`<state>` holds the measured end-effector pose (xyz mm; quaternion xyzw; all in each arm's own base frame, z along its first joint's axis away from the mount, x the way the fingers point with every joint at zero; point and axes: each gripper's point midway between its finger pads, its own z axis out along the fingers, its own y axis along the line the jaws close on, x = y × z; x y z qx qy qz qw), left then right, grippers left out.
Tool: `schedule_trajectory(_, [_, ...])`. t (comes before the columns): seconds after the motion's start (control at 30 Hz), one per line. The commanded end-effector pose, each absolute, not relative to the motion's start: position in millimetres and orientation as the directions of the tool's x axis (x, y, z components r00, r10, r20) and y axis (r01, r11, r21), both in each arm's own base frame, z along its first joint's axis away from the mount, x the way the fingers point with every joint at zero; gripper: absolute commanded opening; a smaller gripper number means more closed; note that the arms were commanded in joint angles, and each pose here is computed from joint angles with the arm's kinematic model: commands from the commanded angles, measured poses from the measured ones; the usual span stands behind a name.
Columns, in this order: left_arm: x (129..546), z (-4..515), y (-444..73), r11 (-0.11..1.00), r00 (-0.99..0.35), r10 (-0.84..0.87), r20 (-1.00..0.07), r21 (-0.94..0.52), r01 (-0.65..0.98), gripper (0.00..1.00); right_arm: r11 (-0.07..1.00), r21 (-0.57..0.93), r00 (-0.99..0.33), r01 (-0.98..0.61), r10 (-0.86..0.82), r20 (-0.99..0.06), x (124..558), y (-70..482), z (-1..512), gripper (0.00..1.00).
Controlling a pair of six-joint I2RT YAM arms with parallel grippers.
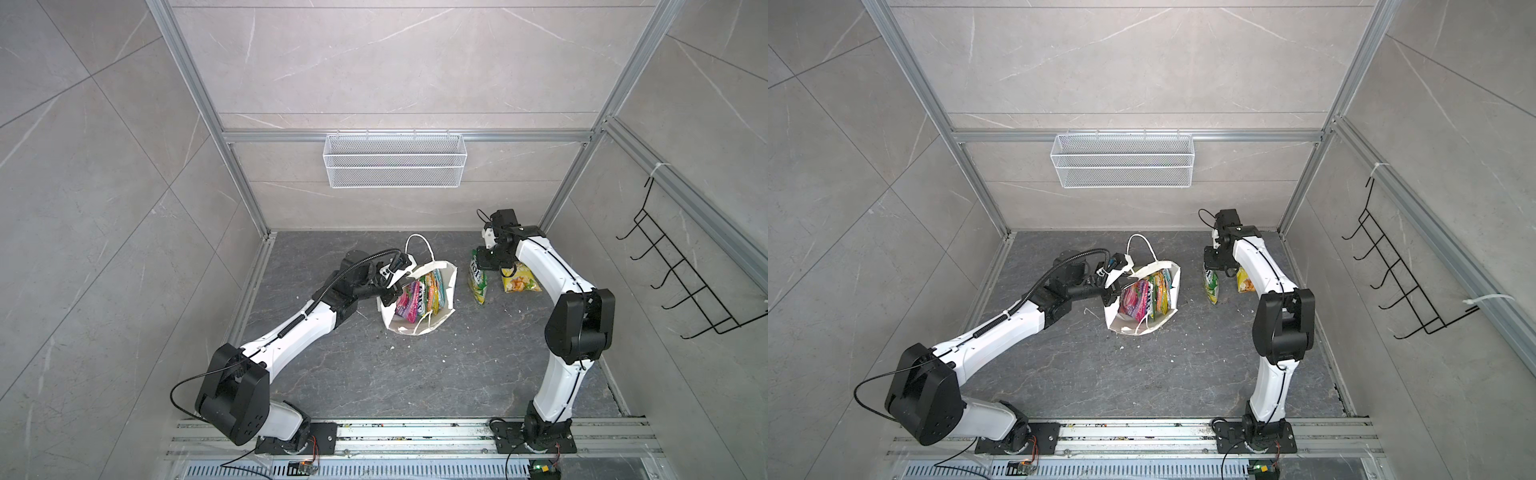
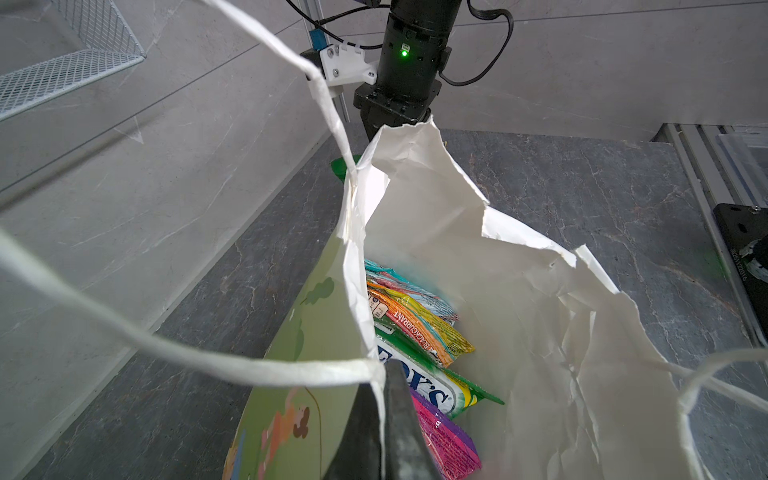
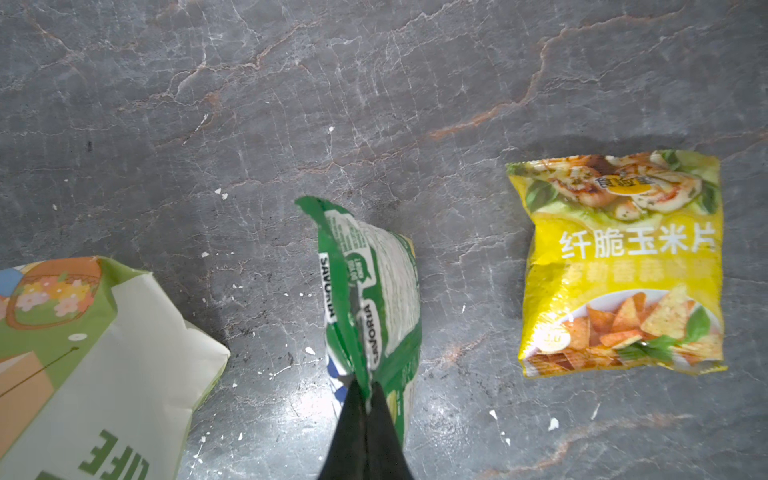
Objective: Take the snacks out of the paper bag
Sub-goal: 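Lower the green packet onto the table beside the yellow chip bag, then release the green packet with the right gripper and raise it away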
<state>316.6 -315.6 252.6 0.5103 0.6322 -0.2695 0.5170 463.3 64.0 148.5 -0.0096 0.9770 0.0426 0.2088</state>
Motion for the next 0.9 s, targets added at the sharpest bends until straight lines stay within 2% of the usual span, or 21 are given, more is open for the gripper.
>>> schedule_trajectory(0.0, [307.8,255.7,-323.9,0.293,0.063,0.335,-0.94,0.168,0.941,0.0,0.999,0.052,-0.919,-0.005,0.016,-0.395,466.8,58.4,141.8,0.0])
schedule_trajectory(0.23, [307.7,255.4,-326.6,0.286,0.066,0.333,-0.94,0.168,0.944,0.0,0.999,0.022,-0.929,0.045,0.05,-0.366,473.4,51.8,129.4,0.0])
schedule_trajectory(0.4, [308.8,257.8,-327.2,0.287,0.076,0.329,-0.941,0.177,0.941,0.0,0.989,-0.105,-0.937,0.107,0.065,-0.342,471.1,28.3,122.0,0.0])
schedule_trajectory(0.53, [308.3,258.1,-327.4,0.285,0.08,0.329,-0.941,0.179,0.942,0.0,0.991,-0.118,-0.944,0.065,0.023,-0.328,469.3,28.4,120.8,0.0])
schedule_trajectory(0.7, [308.6,257.9,-328.8,0.28,0.081,0.328,-0.941,0.178,0.943,0.0,0.994,0.088,-0.93,-0.061,-0.025,-0.367,470.8,86.2,138.2,0.0])
schedule_trajectory(0.8, [308.1,260.8,-329.9,0.278,0.084,0.321,-0.943,0.179,0.944,0.0,0.94,0.312,-0.919,-0.139,-0.005,-0.395,468.9,133.5,155.7,0.0])
schedule_trajectory(0.87, [307.4,261.0,-330.6,0.276,0.086,0.32,-0.943,0.18,0.944,0.0,0.91,0.387,-0.914,-0.151,0.021,-0.406,469.0,149.5,162.8,0.0])
